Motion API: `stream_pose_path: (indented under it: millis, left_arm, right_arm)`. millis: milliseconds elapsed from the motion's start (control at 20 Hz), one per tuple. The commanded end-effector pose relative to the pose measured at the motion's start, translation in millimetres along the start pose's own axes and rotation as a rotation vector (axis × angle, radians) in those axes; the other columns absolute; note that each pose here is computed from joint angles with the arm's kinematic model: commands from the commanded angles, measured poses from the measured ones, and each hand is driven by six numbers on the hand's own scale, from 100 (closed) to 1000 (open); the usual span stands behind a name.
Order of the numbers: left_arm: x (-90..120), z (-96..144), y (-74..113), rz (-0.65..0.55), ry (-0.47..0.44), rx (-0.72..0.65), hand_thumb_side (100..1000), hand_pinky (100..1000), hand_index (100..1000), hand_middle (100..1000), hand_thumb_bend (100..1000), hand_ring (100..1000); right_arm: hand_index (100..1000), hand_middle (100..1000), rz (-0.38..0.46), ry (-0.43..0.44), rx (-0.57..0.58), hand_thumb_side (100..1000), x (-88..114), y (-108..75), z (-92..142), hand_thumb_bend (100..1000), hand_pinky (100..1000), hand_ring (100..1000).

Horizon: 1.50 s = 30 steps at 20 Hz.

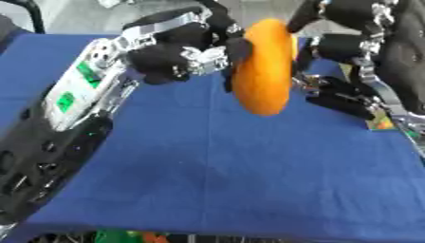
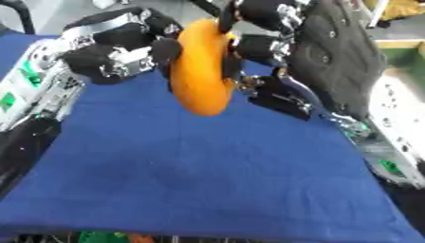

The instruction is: Pick up the objects with one hand, pass them to the other hand, and then place them into the box on the other side of the table.

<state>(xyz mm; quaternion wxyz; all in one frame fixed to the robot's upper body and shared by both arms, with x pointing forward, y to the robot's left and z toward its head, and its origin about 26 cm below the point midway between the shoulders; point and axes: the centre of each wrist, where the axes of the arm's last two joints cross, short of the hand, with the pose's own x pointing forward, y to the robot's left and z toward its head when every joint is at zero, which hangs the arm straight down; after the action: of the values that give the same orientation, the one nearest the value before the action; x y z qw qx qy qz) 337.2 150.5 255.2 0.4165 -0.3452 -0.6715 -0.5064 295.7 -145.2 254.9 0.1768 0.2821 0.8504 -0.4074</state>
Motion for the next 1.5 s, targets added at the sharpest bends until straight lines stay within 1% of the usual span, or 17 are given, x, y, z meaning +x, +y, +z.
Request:
stream_pose_path:
  millis: [50, 100, 150, 200, 400, 500, 700, 850, 950, 1000, 1050, 1100, 1150, 1200, 1250, 1350, 1500]
  left_arm:
    - [8.6, -0.7, 2.5, -0.030, -0.012, 0.002, 362, 681, 436, 408, 100, 488]
    - [8.5, -0.7, 2.6, -0.030, -0.011, 0.002, 362, 681, 436, 408, 100, 486]
    - [8.5, -0.7, 2.6, -0.031, -0.010, 0.001, 362, 681, 436, 408, 100, 485]
    - [8.5, -0.8, 2.6, -0.031, -0.009, 0.000, 362, 681, 436, 408, 100, 484]
    - [8.0, -0.9, 2.6, -0.031, -0.008, 0.000, 363, 681, 436, 408, 100, 484]
    - [7.6, -0.8, 2.7, -0.031, -0.006, 0.000, 363, 681, 436, 408, 100, 483]
    - [7.1, -0.8, 2.8, -0.032, -0.004, -0.001, 363, 682, 436, 407, 100, 483]
    - [6.7, -1.4, 2.3, -0.031, -0.002, -0.006, 364, 682, 436, 407, 100, 483]
    - [6.7, -2.0, 2.0, -0.030, -0.004, -0.009, 365, 682, 436, 407, 100, 483]
    - [6.9, -2.3, 1.9, -0.029, -0.006, -0.009, 365, 682, 436, 407, 100, 483]
    - [7.1, -2.6, 1.9, -0.029, -0.008, -0.009, 364, 682, 436, 407, 100, 484]
    - [7.3, -2.7, 1.9, -0.029, -0.009, -0.009, 365, 682, 436, 407, 100, 484]
    - [7.5, -2.9, 2.0, -0.028, -0.011, -0.009, 365, 682, 436, 407, 100, 484]
    - [7.7, -3.0, 2.0, -0.028, -0.012, -0.008, 365, 682, 436, 407, 100, 484]
    - [7.8, -3.0, 2.1, -0.027, -0.014, -0.007, 366, 682, 437, 407, 100, 484]
    - [7.9, -2.8, 2.2, -0.027, -0.015, -0.005, 366, 682, 437, 407, 100, 484]
    - [8.0, -2.5, 2.5, -0.026, -0.017, -0.001, 367, 682, 437, 405, 100, 484]
  right_arm:
    - [788, 626, 0.036, -0.035, 0.020, 100, -4.3, -6.7, -1.6, 467, 673, 635]
    - [831, 662, 0.038, -0.044, 0.029, 100, -4.3, -6.7, -1.5, 488, 691, 662]
    - [849, 680, 0.038, -0.054, 0.038, 101, -4.2, -6.7, -1.3, 496, 700, 675]
    - [885, 710, 0.038, -0.062, 0.048, 130, -4.2, -6.7, -1.0, 513, 714, 695]
    - [938, 749, 0.032, -0.084, 0.076, 180, -4.4, -6.9, -0.4, 543, 733, 720]
    - [955, 764, 0.027, -0.094, 0.089, 187, -4.2, -6.8, -0.5, 549, 740, 729]
    - [978, 800, 0.009, -0.122, 0.112, 170, -4.1, -7.1, -2.6, 537, 758, 744]
    - [967, 774, -0.005, -0.136, 0.121, 100, -4.8, -7.9, -4.6, 491, 755, 737]
    - [920, 696, -0.014, -0.136, 0.114, 100, -5.2, -8.4, -6.0, 447, 744, 715]
    - [871, 645, -0.022, -0.133, 0.105, 100, -5.2, -8.5, -6.7, 434, 733, 699]
    - [823, 615, -0.031, -0.128, 0.090, 100, -5.1, -8.5, -7.4, 428, 726, 686]
    - [715, 566, -0.040, -0.123, 0.075, 100, -5.1, -8.5, -8.0, 406, 714, 665]
    - [686, 555, -0.048, -0.117, 0.057, 100, -5.2, -8.6, -8.7, 397, 711, 658]
    - [578, 511, -0.056, -0.111, 0.041, 100, -5.2, -8.7, -9.2, 370, 699, 638]
    - [514, 475, -0.063, -0.105, 0.023, 100, -5.3, -8.8, -9.7, 354, 690, 623]
    - [445, 416, -0.074, -0.092, -0.008, 100, -5.3, -8.8, -10.0, 325, 675, 599]
    - [442, 312, -0.082, -0.075, -0.042, 100, -5.5, -9.0, -9.7, 306, 653, 566]
